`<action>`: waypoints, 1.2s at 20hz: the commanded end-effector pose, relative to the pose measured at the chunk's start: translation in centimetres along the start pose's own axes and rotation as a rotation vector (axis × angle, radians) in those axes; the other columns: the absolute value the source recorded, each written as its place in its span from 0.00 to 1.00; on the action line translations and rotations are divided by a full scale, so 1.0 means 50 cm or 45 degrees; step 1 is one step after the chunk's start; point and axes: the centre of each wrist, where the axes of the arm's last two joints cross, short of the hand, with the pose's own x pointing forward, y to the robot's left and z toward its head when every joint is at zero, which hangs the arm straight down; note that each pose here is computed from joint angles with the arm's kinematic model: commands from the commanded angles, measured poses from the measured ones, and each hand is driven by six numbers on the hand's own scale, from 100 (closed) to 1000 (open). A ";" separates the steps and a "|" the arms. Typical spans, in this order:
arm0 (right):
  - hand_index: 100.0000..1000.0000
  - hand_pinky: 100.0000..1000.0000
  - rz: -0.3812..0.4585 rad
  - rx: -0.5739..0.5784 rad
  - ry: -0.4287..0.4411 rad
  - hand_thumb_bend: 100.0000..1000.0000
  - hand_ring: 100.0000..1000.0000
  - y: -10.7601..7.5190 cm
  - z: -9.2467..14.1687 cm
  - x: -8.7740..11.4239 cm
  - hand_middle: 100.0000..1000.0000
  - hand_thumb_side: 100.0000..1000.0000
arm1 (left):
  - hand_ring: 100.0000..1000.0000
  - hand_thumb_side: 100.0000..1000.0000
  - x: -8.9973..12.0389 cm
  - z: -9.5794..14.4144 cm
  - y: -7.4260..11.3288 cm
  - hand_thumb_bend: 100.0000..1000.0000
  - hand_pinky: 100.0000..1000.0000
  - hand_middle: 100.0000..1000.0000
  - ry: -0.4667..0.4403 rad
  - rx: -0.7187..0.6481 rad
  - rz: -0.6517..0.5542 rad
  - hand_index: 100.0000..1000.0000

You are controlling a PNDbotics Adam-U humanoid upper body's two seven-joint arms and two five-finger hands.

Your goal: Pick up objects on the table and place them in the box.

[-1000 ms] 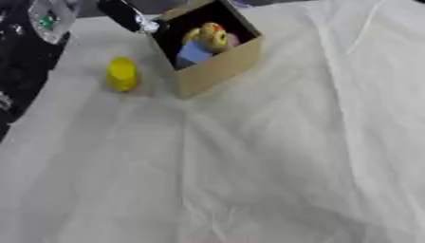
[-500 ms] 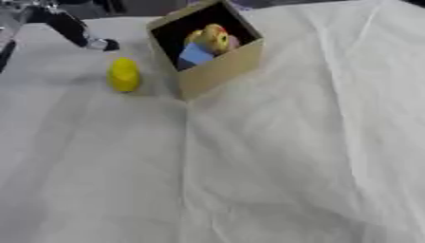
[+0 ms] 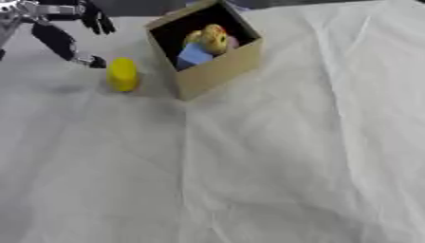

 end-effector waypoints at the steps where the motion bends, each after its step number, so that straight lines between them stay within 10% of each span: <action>1: 0.76 0.86 0.037 -0.023 -0.020 0.00 0.75 -0.019 -0.005 0.011 0.59 0.48 | 0.73 0.39 -0.007 0.005 0.022 0.58 0.79 0.71 0.044 0.034 0.013 0.84; 16: 0.76 0.86 0.024 -0.034 -0.028 0.00 0.75 -0.020 -0.008 0.014 0.58 0.48 | 0.72 0.36 -0.010 -0.044 -0.027 0.56 0.77 0.69 0.127 0.014 0.025 0.84; 24: 0.76 0.86 0.020 -0.047 -0.021 0.00 0.75 -0.021 -0.007 0.012 0.58 0.48 | 0.63 0.31 -0.006 -0.057 -0.041 0.22 0.73 0.59 0.147 0.048 0.038 0.74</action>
